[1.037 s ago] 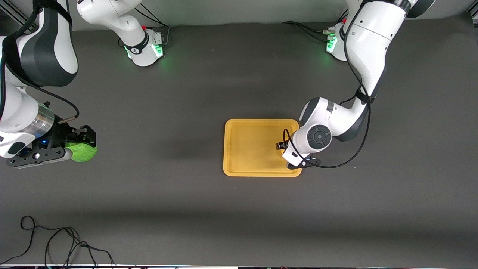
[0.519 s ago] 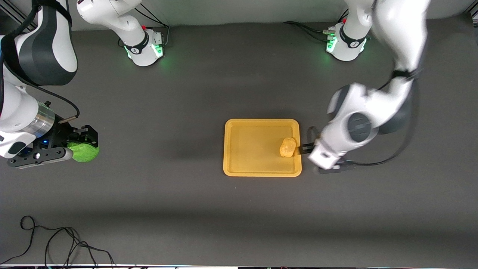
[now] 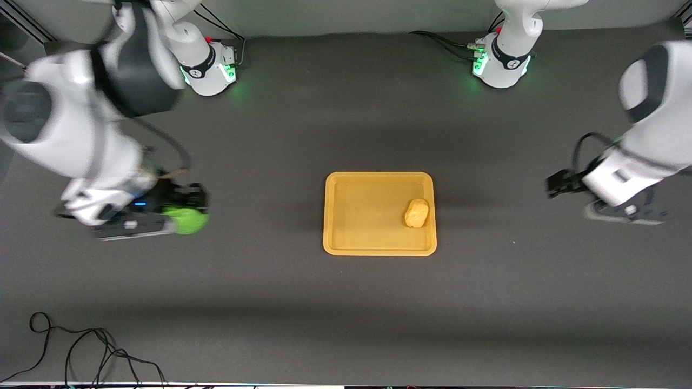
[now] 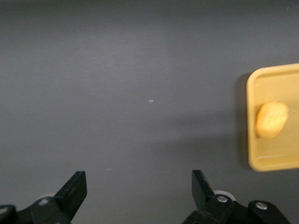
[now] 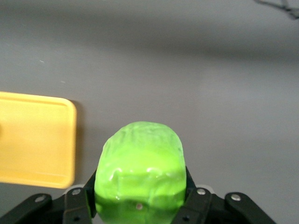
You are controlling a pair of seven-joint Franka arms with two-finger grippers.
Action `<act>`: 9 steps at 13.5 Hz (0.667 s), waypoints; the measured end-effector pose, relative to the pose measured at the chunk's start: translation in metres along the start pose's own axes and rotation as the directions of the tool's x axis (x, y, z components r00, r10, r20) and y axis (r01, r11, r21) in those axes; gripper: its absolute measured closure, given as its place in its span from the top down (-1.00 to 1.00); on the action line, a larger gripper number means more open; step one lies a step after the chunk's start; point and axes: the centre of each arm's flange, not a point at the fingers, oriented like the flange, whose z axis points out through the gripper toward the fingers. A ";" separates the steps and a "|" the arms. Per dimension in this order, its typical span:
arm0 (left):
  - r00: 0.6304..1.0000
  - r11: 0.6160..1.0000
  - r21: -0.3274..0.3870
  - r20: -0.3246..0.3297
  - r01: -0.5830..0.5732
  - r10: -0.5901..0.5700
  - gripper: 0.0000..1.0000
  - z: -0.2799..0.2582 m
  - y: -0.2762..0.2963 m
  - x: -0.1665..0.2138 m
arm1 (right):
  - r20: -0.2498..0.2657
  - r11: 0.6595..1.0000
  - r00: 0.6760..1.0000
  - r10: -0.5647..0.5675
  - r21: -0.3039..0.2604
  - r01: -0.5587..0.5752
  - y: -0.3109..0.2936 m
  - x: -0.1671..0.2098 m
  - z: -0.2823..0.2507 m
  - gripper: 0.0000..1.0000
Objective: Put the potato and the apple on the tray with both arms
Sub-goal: 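Lift the apple toward the tray while the left gripper withdraws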
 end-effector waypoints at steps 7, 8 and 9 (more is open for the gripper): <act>0.999 1.000 0.022 -0.052 0.003 -0.002 1.00 -0.035 -0.029 -0.031 | -0.013 0.977 0.977 0.214 0.020 -0.214 -0.250 -0.063 0.069 0.33; 0.999 1.000 0.022 -0.053 0.002 -0.001 1.00 -0.038 -0.028 -0.032 | -0.010 0.976 0.976 0.218 0.031 -0.218 -0.264 -0.067 0.083 0.33; 0.999 1.000 0.022 -0.048 0.001 0.000 1.00 -0.038 -0.027 -0.033 | -0.009 0.977 0.978 0.209 0.037 -0.209 -0.276 -0.069 0.103 0.33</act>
